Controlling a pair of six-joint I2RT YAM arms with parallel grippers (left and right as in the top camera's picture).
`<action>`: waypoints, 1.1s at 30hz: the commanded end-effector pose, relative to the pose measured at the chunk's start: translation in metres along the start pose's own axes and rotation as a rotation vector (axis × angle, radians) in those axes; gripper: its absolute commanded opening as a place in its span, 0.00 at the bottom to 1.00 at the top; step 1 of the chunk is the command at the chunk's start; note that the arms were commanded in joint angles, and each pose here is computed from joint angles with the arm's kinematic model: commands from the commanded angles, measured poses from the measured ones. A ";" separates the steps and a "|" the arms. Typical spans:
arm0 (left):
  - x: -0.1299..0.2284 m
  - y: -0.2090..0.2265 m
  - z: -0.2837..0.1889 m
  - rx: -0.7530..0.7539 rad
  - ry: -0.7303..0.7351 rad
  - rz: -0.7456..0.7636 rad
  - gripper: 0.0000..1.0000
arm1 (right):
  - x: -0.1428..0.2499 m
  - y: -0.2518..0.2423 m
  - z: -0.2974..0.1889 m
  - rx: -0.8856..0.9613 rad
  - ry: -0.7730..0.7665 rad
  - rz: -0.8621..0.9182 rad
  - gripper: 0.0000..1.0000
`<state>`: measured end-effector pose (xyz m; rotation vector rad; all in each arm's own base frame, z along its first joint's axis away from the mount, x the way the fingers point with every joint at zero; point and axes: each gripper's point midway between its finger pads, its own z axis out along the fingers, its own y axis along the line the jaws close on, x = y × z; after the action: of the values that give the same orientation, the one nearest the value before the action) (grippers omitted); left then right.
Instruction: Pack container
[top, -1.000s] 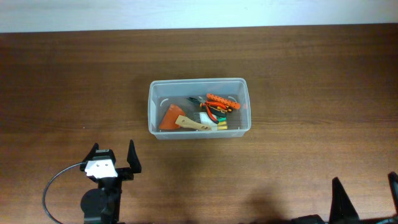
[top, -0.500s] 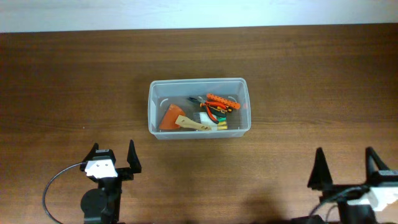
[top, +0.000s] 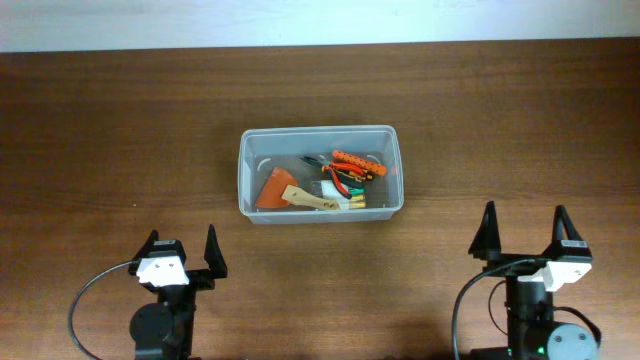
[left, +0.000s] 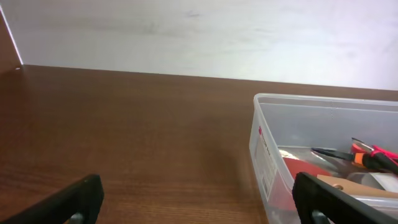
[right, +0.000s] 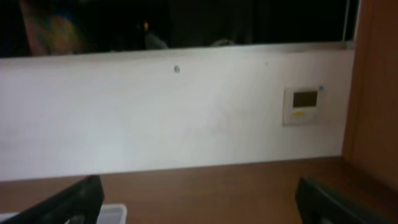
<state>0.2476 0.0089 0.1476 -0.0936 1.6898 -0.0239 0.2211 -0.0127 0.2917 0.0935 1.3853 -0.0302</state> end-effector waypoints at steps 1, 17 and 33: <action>0.002 0.000 0.000 0.000 0.006 -0.002 0.99 | 0.009 -0.005 -0.001 0.022 -0.040 0.014 0.99; 0.002 0.000 0.000 0.000 0.006 -0.002 0.99 | 0.035 -0.002 0.004 0.005 -0.066 0.017 0.99; 0.002 0.000 0.000 0.000 0.006 -0.002 0.99 | 0.087 -0.002 0.007 -0.001 0.052 0.004 0.99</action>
<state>0.2476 0.0089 0.1476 -0.0936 1.6898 -0.0239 0.2438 -0.0116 0.2134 0.0906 1.4170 -0.0315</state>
